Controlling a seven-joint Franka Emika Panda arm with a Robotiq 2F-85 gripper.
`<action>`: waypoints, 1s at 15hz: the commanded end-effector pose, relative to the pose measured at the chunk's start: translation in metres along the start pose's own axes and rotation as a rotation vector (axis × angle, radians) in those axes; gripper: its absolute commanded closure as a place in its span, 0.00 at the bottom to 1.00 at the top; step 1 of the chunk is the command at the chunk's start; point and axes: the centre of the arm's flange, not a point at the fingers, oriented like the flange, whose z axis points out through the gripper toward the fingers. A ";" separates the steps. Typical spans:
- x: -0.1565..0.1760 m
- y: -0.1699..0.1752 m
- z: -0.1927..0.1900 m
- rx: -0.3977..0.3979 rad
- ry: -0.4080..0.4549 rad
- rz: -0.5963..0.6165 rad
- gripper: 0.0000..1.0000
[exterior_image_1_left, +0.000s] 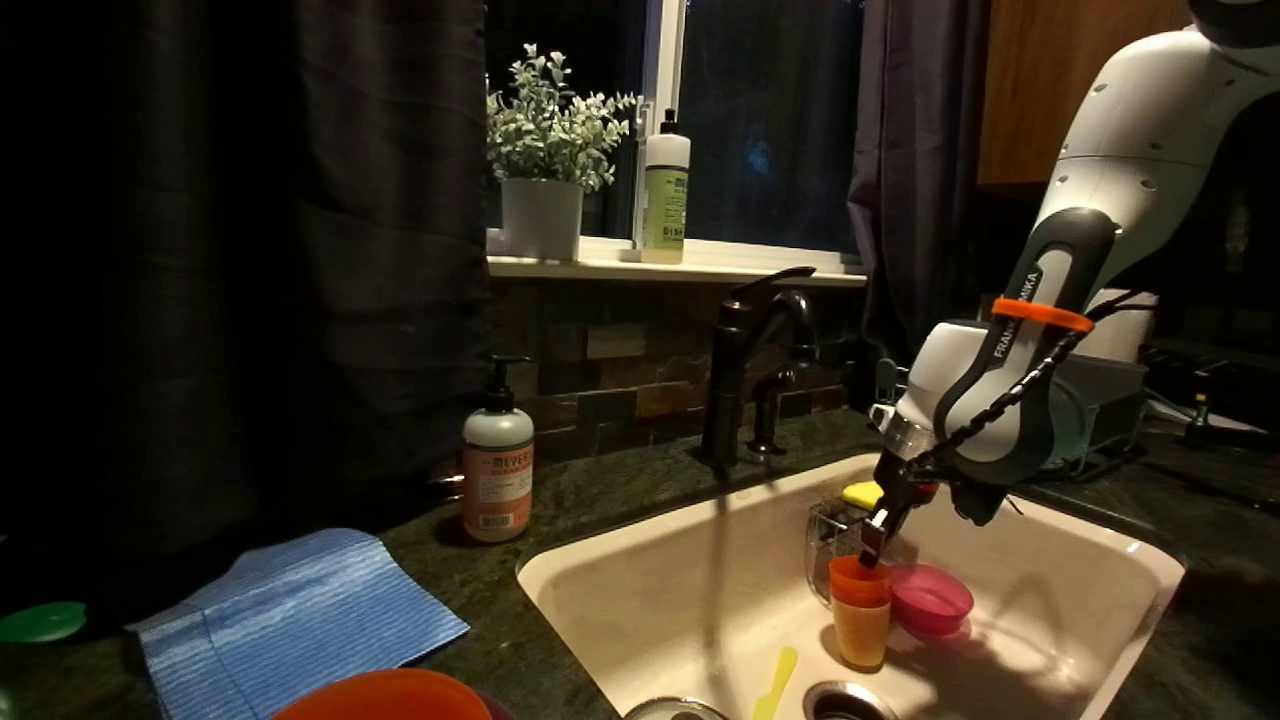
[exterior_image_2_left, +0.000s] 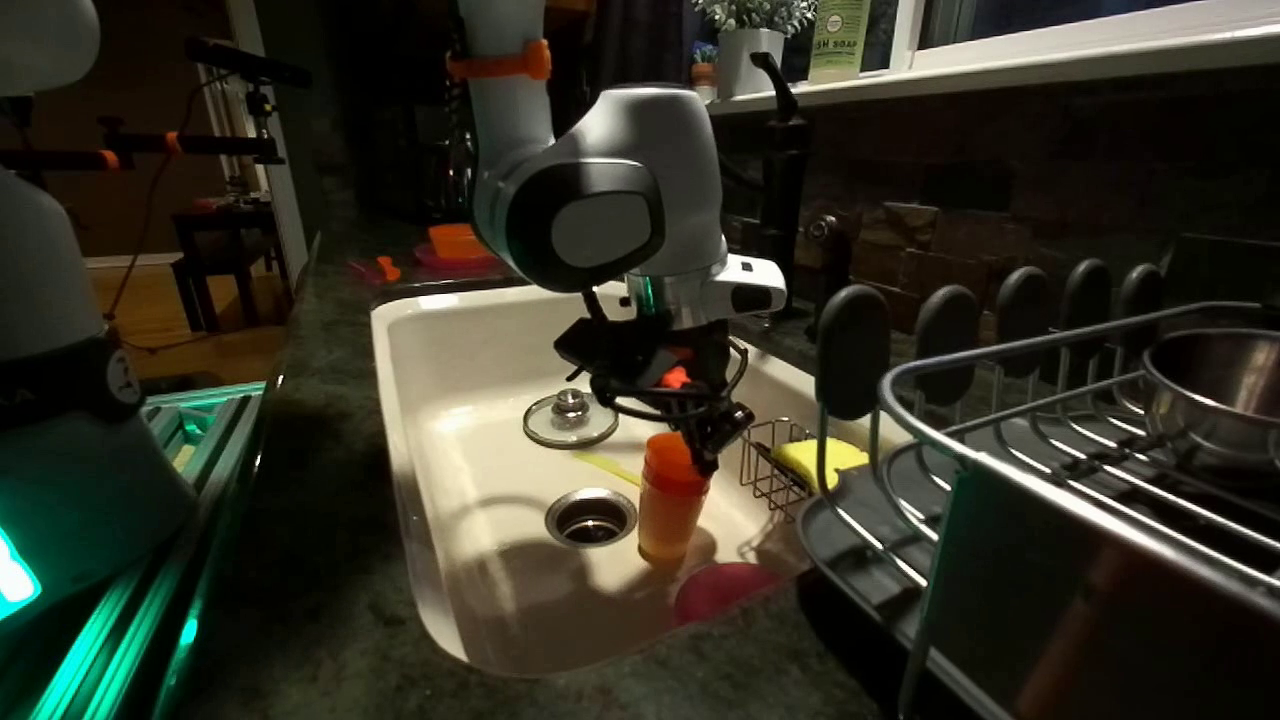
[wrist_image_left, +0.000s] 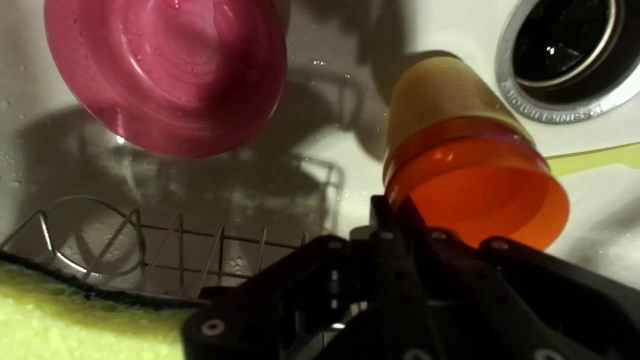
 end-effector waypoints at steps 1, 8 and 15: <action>0.003 -0.007 -0.013 -0.021 -0.012 0.016 1.00; 0.008 -0.013 -0.026 0.004 0.048 -0.006 0.99; -0.004 -0.024 -0.043 0.065 0.078 -0.064 0.99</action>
